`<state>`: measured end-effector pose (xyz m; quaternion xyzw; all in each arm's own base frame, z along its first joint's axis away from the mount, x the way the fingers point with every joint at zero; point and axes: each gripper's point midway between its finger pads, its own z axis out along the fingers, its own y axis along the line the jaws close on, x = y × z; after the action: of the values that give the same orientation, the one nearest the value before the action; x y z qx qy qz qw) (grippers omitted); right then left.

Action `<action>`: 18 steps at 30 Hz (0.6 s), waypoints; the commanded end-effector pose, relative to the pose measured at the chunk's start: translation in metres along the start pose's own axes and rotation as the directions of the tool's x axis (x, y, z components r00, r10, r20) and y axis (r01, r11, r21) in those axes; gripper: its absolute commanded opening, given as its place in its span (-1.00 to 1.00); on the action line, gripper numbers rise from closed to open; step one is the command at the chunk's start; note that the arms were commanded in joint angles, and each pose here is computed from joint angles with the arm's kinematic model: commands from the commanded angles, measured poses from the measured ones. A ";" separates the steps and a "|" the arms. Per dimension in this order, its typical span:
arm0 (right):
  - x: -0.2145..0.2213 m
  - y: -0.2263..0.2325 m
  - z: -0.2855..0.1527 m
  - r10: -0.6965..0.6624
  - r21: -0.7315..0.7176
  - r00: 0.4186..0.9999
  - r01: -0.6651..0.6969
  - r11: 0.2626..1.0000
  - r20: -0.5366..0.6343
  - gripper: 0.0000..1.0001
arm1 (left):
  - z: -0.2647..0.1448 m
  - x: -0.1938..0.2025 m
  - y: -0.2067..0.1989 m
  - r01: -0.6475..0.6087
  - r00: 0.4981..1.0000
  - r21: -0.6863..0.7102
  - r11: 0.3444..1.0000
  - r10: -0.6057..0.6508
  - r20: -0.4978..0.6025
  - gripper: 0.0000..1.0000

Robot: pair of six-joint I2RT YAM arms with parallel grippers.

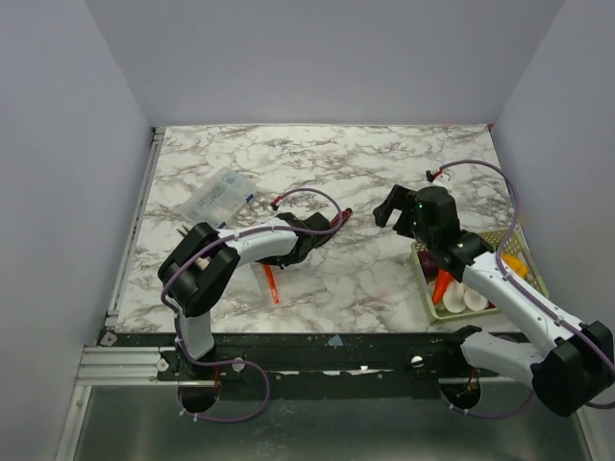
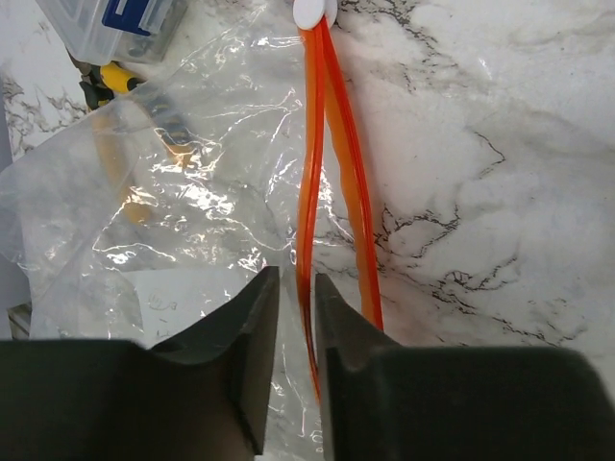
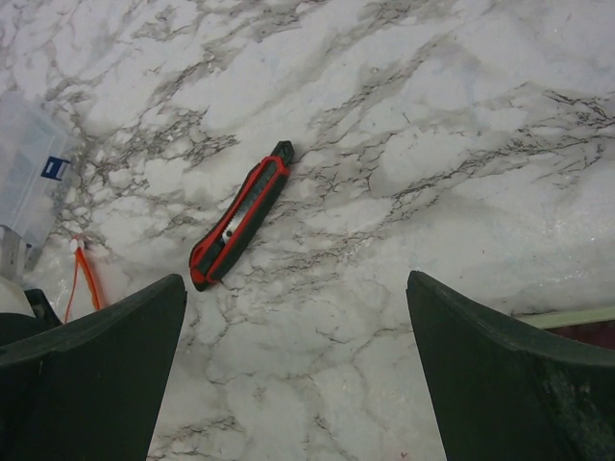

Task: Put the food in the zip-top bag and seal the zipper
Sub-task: Pick up the zipper food storage bag at the center of the board.

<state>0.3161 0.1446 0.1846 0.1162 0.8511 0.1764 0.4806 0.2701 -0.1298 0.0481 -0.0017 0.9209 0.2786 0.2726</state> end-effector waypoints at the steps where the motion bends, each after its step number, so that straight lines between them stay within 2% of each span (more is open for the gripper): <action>1: 0.015 -0.008 0.009 -0.006 0.030 0.999 0.008 1.000 -0.045 1.00 | -0.006 -0.005 0.003 0.029 0.999 0.037 0.999 -0.029 0.014 -0.73; 4: 0.020 -0.005 0.012 -0.019 0.015 0.997 0.020 1.000 -0.072 1.00 | -0.016 -0.009 0.003 0.039 0.999 0.101 0.994 -0.041 0.019 -0.98; 5: 0.023 -0.004 0.013 -0.027 0.006 0.996 0.027 1.000 -0.086 1.00 | -0.022 -0.011 0.004 0.045 0.999 0.132 0.990 -0.049 0.021 -1.00; 11: 0.057 0.019 0.015 -0.033 -0.146 0.974 0.000 0.989 -0.225 1.00 | -0.066 -0.034 0.005 0.032 0.992 0.383 0.923 -0.075 0.098 -1.00; 14: 0.079 0.047 0.010 -0.026 -0.323 0.958 -0.071 0.944 -0.287 1.00 | -0.095 -0.046 0.000 -0.008 0.988 0.526 0.850 -0.076 0.137 -1.00; 18: 0.103 0.077 0.005 -0.060 -0.423 0.924 -0.115 0.899 -0.378 0.99 | -0.123 -0.055 -0.007 -0.052 0.983 0.639 0.768 -0.073 0.167 -1.00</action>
<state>0.2881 0.2050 0.1234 0.0374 0.8850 0.2908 0.3617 0.2599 -0.1723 0.1395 0.0498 0.9370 0.0360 0.3438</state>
